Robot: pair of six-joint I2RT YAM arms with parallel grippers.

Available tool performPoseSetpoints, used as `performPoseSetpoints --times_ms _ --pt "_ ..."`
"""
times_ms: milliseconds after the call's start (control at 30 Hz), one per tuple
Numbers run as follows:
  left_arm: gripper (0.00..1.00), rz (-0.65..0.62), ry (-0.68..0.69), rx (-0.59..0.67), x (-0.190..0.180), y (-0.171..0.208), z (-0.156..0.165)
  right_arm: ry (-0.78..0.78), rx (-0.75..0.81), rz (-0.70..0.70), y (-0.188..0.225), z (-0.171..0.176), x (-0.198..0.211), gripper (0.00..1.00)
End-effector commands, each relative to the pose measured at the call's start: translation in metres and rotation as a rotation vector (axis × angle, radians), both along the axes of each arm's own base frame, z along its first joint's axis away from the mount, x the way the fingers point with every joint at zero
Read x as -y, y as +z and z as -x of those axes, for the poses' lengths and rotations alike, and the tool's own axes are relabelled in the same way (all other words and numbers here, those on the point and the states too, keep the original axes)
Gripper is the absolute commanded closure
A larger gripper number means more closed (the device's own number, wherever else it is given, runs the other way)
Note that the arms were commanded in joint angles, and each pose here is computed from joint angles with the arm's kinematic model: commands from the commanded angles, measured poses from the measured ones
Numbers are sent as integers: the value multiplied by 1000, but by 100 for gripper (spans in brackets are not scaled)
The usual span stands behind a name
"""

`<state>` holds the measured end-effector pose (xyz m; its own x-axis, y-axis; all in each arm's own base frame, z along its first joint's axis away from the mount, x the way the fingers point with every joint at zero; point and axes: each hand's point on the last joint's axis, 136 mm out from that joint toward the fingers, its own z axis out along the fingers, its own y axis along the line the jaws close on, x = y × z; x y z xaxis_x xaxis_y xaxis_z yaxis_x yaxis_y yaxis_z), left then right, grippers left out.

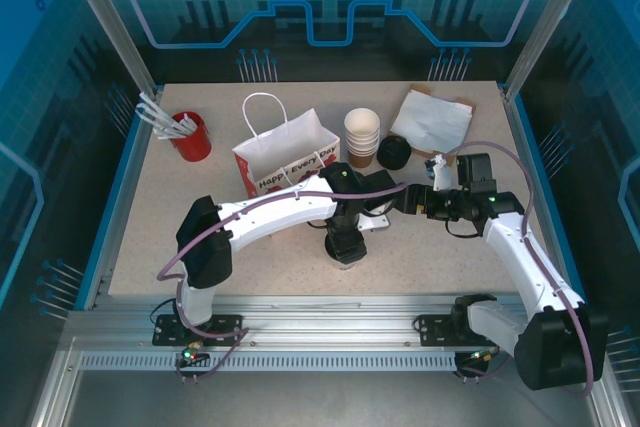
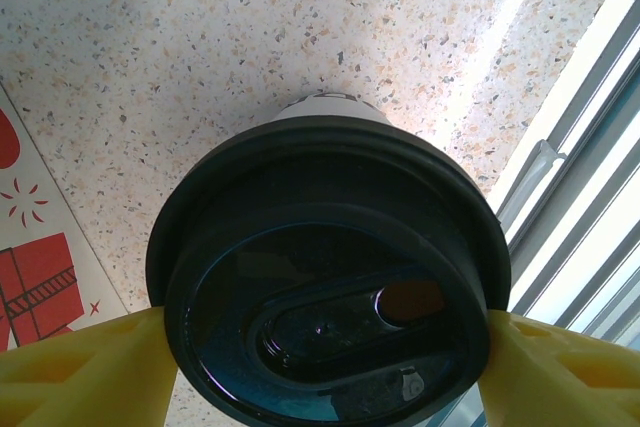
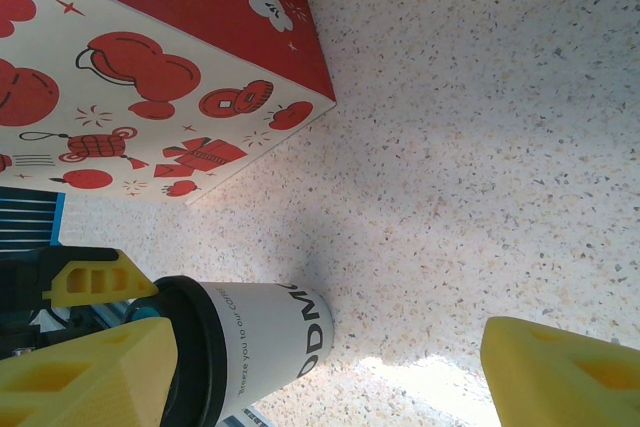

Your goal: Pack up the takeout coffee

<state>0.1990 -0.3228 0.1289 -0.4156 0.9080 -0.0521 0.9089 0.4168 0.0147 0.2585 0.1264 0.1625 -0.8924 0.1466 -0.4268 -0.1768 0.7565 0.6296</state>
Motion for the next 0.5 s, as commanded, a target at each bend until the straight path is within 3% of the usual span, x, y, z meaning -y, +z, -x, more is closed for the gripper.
performPoseSetpoints --times_ms 0,467 --pt "23 -53 -8 -11 -8 -9 4 9 -6 -12 -1 2 1 19" --pt "20 -55 -9 -21 -6 -13 4 9 -9 -9 -3 3 1 19"
